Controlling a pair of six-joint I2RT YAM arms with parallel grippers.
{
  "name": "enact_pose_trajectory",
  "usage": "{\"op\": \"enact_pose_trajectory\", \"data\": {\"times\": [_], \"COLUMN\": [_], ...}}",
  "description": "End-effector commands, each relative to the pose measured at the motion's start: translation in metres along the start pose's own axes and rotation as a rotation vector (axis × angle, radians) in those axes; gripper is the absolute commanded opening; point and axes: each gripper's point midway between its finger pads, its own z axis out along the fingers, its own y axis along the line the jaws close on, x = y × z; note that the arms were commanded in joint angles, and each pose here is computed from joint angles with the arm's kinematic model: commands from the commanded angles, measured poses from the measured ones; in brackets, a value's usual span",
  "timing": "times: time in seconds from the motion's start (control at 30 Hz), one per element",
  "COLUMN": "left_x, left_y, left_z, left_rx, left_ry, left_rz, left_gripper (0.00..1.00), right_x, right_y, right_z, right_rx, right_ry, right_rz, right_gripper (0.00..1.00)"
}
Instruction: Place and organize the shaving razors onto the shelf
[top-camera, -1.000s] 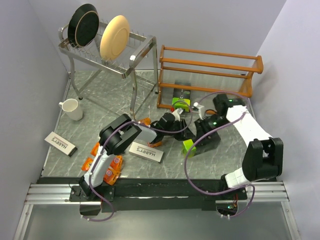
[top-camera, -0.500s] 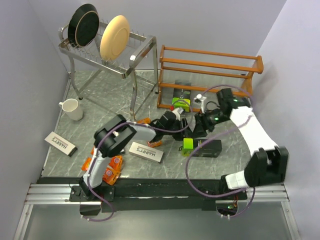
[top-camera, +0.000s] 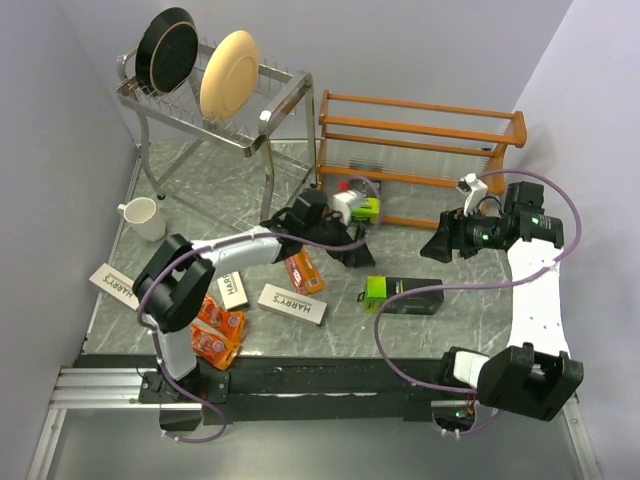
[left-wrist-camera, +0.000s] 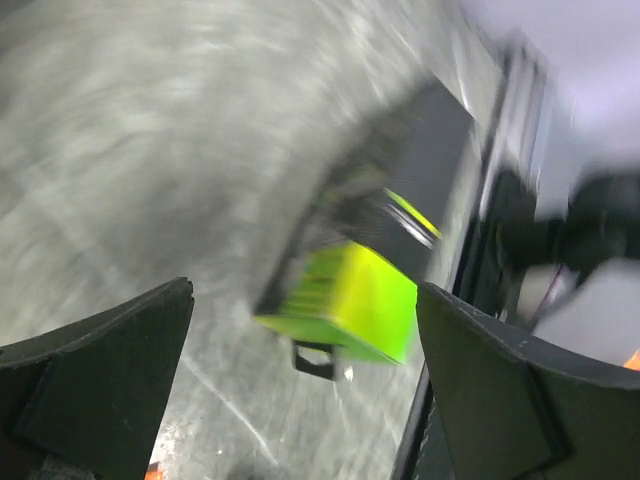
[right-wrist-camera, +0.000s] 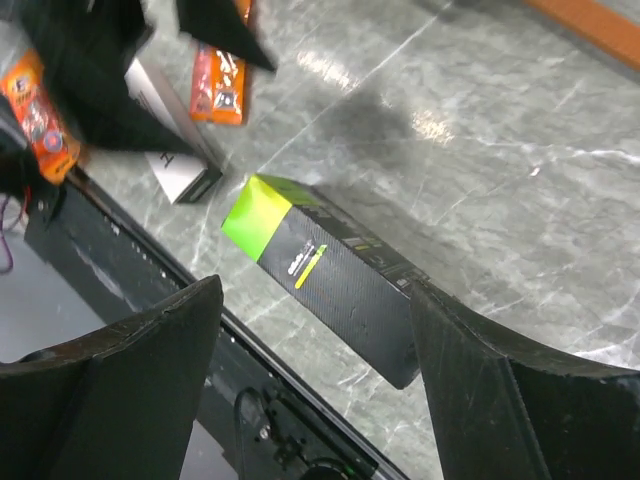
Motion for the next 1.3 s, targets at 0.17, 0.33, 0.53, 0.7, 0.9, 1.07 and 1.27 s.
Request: {"op": "enact_pose_trajectory", "data": {"times": [0.17, 0.33, 0.53, 0.7, 0.9, 1.07, 1.27], "left_x": [0.019, 0.035, 0.055, 0.076, 0.076, 0.042, -0.023], "left_y": [-0.049, -0.041, -0.030, -0.028, -0.045, -0.077, -0.080], "left_z": [0.007, 0.026, 0.047, 0.050, 0.056, 0.062, 0.062], "left_rx": [0.097, 0.063, 0.083, 0.132, 0.191, 0.268, 0.357], "left_ry": [0.079, 0.163, 0.246, 0.317, 0.276, 0.144, -0.082], "left_rz": [0.681, 0.745, 0.768, 0.747, 0.559, 0.253, -0.124], "left_gripper": [0.99, 0.99, 0.99, 0.93, 0.35, 0.16, 0.07], "right_x": [-0.003, 0.006, 0.008, 0.007, -0.003, -0.018, -0.024], "right_y": [0.018, 0.025, 0.026, 0.025, 0.015, -0.009, -0.055], "right_z": [-0.022, -0.027, -0.031, -0.032, -0.048, -0.072, -0.097], "right_rx": [0.037, 0.050, 0.060, 0.061, 0.162, 0.334, 0.483], "right_ry": [-0.107, -0.118, -0.127, -0.124, -0.129, -0.199, -0.304], "right_rz": [-0.012, -0.012, -0.011, -0.010, 0.008, 0.058, 0.267], "right_gripper": [0.85, 0.86, 0.86, 0.86, 0.86, 0.89, 0.91]}}
